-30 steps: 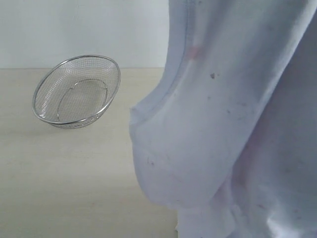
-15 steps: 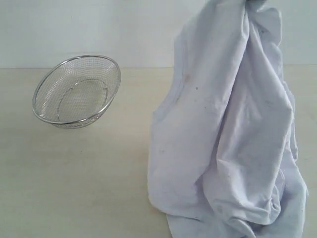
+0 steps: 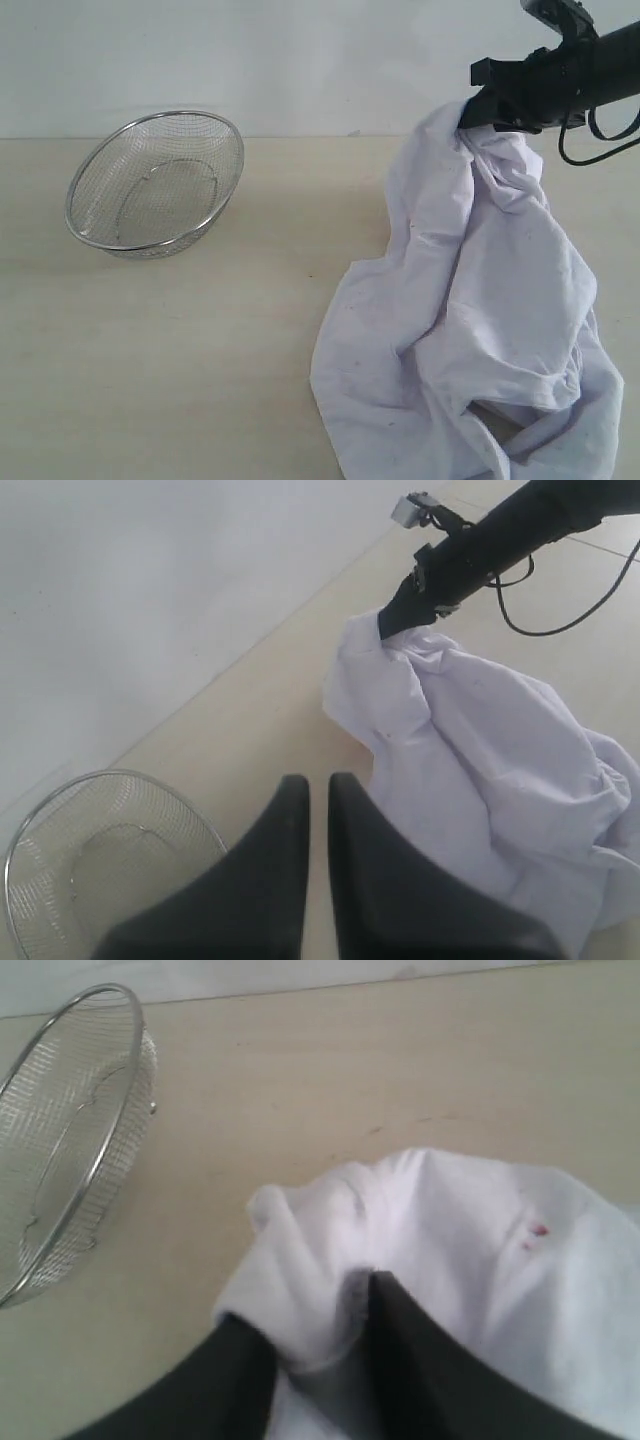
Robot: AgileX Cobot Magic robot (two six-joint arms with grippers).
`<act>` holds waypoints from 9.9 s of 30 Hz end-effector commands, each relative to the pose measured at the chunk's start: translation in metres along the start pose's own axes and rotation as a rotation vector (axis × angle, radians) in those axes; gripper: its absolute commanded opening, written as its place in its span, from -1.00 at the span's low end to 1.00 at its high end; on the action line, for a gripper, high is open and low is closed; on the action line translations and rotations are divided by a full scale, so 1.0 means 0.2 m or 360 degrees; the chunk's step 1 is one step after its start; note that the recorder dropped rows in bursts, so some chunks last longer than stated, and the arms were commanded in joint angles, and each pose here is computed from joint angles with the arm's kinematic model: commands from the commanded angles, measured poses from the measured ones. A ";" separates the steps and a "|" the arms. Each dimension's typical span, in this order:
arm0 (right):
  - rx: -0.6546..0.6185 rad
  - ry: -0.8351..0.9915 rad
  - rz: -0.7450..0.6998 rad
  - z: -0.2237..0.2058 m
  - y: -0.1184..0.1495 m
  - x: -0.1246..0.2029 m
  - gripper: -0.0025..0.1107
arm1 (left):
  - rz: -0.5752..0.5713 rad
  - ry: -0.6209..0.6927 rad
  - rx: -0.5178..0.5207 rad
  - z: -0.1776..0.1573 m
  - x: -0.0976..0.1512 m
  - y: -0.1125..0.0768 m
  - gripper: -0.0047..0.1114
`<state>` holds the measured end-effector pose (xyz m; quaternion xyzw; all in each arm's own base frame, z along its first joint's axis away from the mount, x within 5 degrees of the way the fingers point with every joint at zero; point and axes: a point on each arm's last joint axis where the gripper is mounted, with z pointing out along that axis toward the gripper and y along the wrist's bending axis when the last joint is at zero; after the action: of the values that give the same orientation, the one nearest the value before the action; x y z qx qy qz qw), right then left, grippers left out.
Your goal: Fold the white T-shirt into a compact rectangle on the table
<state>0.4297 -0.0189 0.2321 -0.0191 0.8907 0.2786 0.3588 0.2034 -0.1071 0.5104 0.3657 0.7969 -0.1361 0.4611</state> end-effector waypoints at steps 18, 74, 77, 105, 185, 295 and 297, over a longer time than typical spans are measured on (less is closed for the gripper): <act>-0.0343 0.0352 -0.0291 -0.24 0.37 0.01 -0.96 | -0.0047 0.0004 0.0054 -0.02 0.09 -0.05 -0.84; 0.0134 0.0866 -0.0412 0.88 0.41 0.52 -0.96 | -0.0052 -0.0082 0.0038 -0.25 0.12 -0.14 -0.84; 0.0124 0.0844 -0.0416 0.92 0.41 0.48 -0.96 | -0.0051 -0.0086 0.0037 -0.25 0.12 -0.14 -0.84; 0.0119 0.0544 -0.0441 1.13 0.40 0.14 -0.96 | -0.0031 -0.0060 -0.0003 -0.26 0.13 -0.13 -0.84; 0.0070 0.0223 -0.0498 -0.60 0.86 0.41 -0.96 | -0.1276 0.0774 -0.0345 1.30 1.32 1.24 0.11; 0.0351 0.0393 -0.0118 -0.44 0.39 0.37 -0.96 | -0.1360 0.0376 0.0279 0.99 0.77 0.91 -0.84; 0.0337 0.0421 -0.0139 -0.44 0.36 0.37 -0.96 | -0.1300 0.0469 0.0331 1.10 0.77 0.78 -0.84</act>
<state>0.3028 0.0168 0.2748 -0.0492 0.9508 0.1582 0.2618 0.4123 -0.0100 0.2987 0.0416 0.9112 -0.3324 0.2398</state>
